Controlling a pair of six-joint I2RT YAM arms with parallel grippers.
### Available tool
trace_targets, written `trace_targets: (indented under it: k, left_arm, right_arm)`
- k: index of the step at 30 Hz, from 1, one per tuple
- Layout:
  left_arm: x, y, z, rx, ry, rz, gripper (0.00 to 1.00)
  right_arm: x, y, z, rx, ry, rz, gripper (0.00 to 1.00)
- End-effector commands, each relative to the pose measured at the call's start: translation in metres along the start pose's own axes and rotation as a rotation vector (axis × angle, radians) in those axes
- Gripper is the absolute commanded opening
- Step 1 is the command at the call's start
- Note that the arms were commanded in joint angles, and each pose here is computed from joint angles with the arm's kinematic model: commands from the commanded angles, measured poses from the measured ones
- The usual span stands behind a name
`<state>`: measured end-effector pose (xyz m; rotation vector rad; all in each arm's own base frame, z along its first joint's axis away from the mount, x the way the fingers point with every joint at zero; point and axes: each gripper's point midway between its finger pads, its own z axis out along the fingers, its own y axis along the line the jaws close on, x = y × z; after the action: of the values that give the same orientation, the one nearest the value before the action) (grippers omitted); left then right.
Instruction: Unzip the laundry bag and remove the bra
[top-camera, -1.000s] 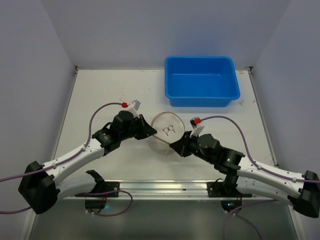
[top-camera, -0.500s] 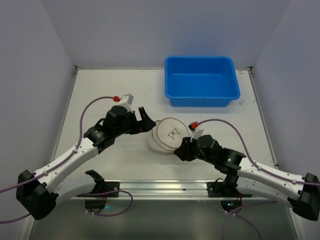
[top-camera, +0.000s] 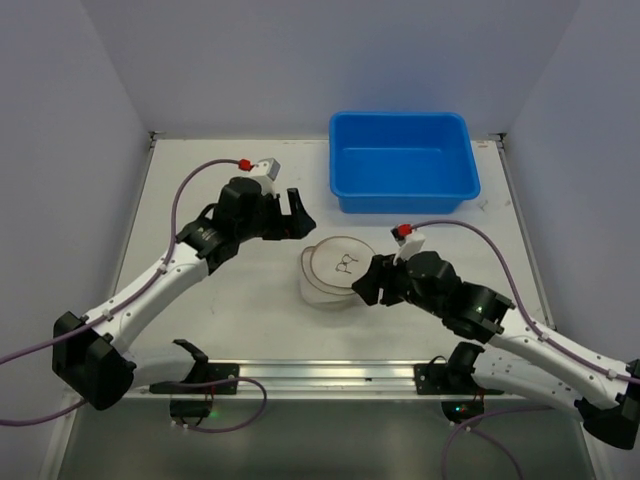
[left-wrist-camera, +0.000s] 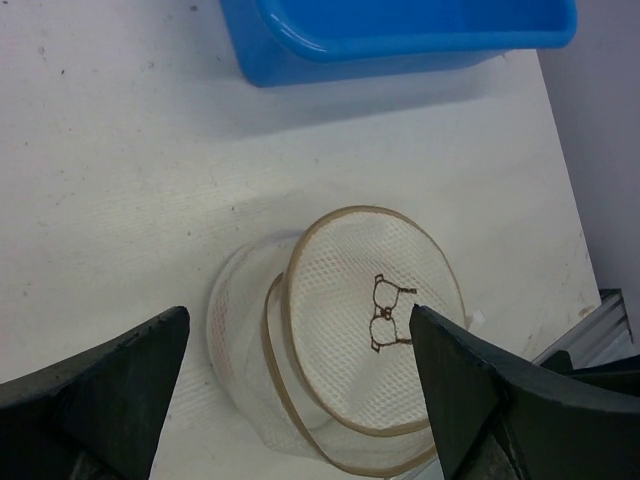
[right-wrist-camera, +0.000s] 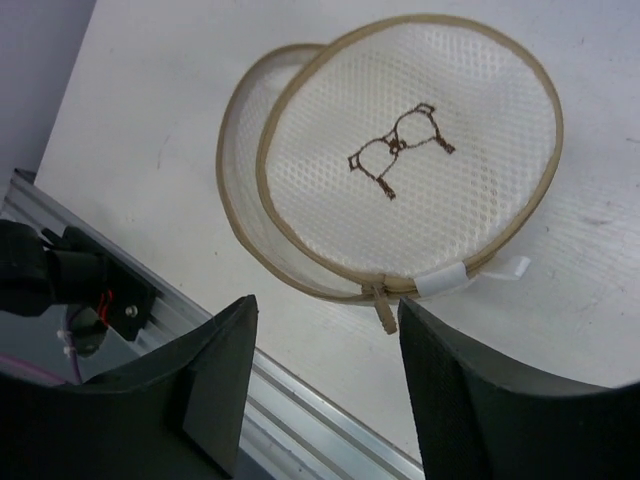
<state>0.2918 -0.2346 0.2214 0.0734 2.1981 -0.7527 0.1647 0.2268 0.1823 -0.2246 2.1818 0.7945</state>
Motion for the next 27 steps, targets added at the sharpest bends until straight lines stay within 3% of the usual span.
trace_targets:
  k: [1, 6, 10, 13, 15, 17, 20, 22, 27]
  left_arm:
    - [0.005, -0.002, 0.011, 0.043, 0.050, 0.036, 0.95]
    - [0.039, 0.001, 0.026, 0.110, 0.110, -0.006, 0.88]
    - [0.071, 0.019, 0.030, 0.088, 0.169, -0.028, 0.82]
    - [0.083, 0.022, 0.030, 0.102, 0.178, -0.045, 0.67]
    - [0.094, 0.023, 0.029, 0.123, 0.185, -0.072, 0.47]
    - [0.102, 0.023, 0.028, 0.139, 0.194, -0.098, 0.36]
    - [0.111, 0.027, 0.028, 0.146, 0.187, -0.119, 0.07]
    - [0.113, 0.023, 0.027, 0.179, 0.176, -0.123, 0.00]
    - [0.110, 0.018, 0.020, 0.220, 0.114, -0.135, 0.00]
  right_arm:
    - [-0.035, 0.005, -0.017, 0.044, -0.070, 0.003, 0.62]
    - [-0.029, -0.017, -0.024, 0.131, -0.068, -0.025, 0.75]
    - [-0.013, -0.029, -0.026, 0.146, -0.055, -0.006, 0.75]
    - [-0.009, -0.031, -0.023, 0.141, -0.056, 0.005, 0.73]
    - [-0.013, -0.027, -0.019, 0.131, -0.073, 0.006, 0.72]
    - [-0.017, -0.019, -0.012, 0.108, -0.075, 0.006, 0.72]
    - [-0.025, -0.004, -0.001, 0.073, -0.068, 0.012, 0.70]
    - [-0.036, 0.009, 0.002, 0.048, -0.075, 0.018, 0.69]
    - [-0.063, 0.037, 0.014, 0.014, -0.075, -0.005, 0.61]
